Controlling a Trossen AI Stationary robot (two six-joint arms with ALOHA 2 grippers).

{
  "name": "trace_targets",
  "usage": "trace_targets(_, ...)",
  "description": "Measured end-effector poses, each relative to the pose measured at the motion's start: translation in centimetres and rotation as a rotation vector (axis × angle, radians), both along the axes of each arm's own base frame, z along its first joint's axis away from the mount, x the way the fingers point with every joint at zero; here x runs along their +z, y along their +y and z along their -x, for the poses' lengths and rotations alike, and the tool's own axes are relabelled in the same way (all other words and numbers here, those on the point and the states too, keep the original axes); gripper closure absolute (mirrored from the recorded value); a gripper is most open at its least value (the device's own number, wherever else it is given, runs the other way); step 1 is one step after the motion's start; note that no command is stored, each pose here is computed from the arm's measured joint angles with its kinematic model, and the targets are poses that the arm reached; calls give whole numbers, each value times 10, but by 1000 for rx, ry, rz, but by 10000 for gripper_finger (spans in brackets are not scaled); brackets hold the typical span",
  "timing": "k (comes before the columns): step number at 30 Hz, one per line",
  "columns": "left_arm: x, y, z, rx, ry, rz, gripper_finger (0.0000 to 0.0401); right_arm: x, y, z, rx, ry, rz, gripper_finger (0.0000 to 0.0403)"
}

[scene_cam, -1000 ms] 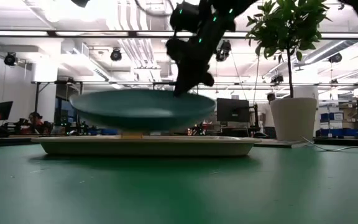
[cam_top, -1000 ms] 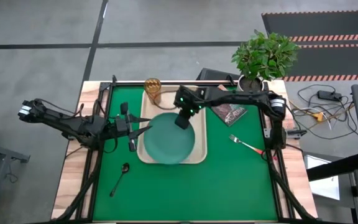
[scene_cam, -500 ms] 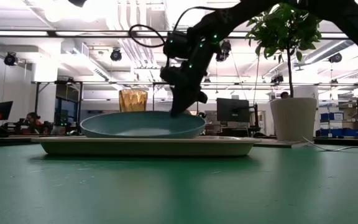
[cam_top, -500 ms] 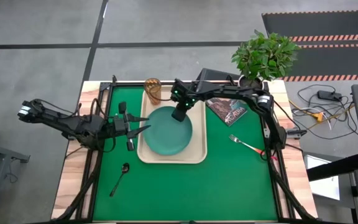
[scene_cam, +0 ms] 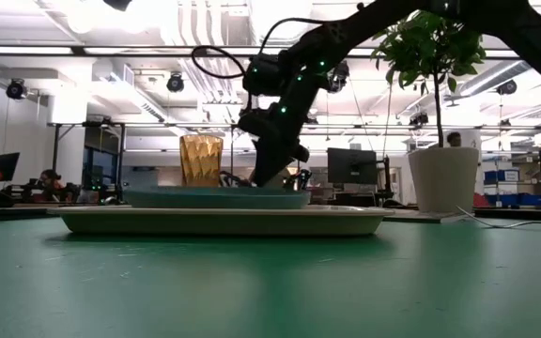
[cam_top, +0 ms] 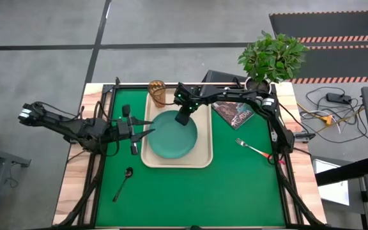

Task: Pick and place plate/cup/fork/spoon on tray
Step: Put the green plate on the white tray to the bottom of the orange cup, then put the orange fork on the white tray to the right of the orange cup

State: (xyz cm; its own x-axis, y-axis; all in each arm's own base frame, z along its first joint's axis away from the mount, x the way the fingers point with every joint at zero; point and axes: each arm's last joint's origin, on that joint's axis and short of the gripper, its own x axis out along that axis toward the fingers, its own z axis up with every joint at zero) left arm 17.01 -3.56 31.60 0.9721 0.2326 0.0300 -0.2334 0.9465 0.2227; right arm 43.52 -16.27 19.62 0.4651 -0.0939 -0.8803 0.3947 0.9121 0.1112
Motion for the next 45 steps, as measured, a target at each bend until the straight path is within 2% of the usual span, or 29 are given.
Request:
trace_targets(6, 0, 0, 0, 0, 1, 0, 305, 3, 0, 0, 13, -9, 12, 305)
trace_targets(13, -1, 0, -1, 0, 6, -2, 305, 47, 17, 12, 47, -63, 37, 288)
trace_targets(22, -6, -1, -2, 0, 54, -16, 305, 99, 77, 33, 167, -113, 48, 307)
trace_targets(27, -11, -2, -6, 0, 90, -26, 305, 103, 119, 48, 254, -125, 37, 325)
trace_targets(30, -14, -3, -10, 0, 107, -30, 305, 95, 140, 62, 262, -118, 4, 337)
trace_targets(35, -19, -5, -17, 0, 138, -39, 305, 76, 162, 93, 179, -112, -85, 354)
trace_targets(45, -22, -6, -20, 0, 150, -43, 305, 45, 182, 168, -155, 51, -298, 365)
